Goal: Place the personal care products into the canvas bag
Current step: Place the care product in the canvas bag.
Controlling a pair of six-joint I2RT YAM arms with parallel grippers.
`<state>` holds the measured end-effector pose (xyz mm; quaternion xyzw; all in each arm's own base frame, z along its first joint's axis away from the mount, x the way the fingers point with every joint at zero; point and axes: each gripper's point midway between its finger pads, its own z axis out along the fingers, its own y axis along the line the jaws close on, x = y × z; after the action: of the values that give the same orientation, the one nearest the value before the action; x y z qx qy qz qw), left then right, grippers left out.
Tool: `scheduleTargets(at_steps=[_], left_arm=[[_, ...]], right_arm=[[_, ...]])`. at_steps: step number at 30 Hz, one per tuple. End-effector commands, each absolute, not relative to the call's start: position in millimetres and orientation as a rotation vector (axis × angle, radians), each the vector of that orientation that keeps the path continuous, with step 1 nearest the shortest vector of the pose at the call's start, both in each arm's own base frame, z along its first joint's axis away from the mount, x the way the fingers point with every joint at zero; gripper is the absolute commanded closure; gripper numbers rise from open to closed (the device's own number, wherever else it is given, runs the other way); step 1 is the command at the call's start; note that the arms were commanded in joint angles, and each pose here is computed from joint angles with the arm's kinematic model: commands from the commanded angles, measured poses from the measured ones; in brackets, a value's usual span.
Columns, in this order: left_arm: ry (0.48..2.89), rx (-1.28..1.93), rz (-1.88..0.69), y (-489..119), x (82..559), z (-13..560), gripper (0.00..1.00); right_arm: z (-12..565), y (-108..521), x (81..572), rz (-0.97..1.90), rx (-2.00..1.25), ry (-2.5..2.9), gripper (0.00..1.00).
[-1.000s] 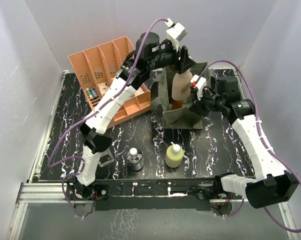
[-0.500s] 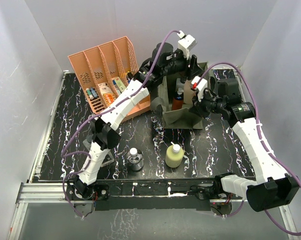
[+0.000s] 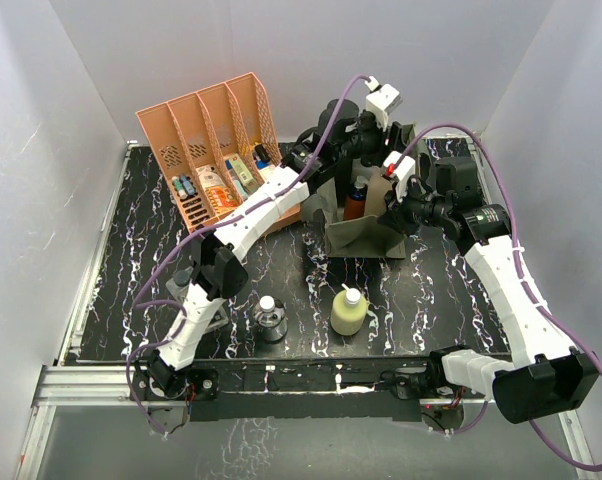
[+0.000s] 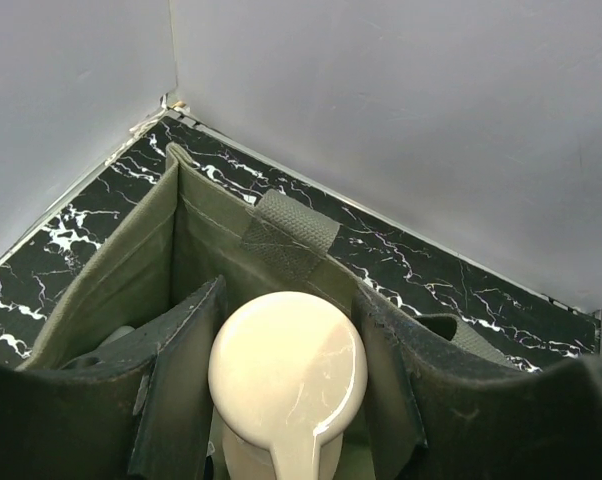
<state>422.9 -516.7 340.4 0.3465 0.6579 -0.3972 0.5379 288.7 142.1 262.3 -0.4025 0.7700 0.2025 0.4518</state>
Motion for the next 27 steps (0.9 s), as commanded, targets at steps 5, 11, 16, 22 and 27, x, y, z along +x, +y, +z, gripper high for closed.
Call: scheduleTargets(at_steps=[5,11,16,22,27], left_arm=[[1.361,0.787,-0.949,-523,418,394,1.00],[1.385,0.852,-0.862,-530,426,359,1.00],[1.399,0.878,-0.855,-538,431,336,1.00],[1.354,0.901,-0.860,-544,433,330,1.00],[1.371,0.867,-0.816,-542,442,321,1.00]], right_arm=[[295,144,289,0.487,-0.974,1.815,0.92],[294,142,292,0.471,-0.962,1.823,0.92],[295,141,294,0.464,-0.959,1.838,0.92],[294,142,290,0.485,-0.965,1.853,0.92],[292,141,289,0.486,-0.972,1.865,0.92]])
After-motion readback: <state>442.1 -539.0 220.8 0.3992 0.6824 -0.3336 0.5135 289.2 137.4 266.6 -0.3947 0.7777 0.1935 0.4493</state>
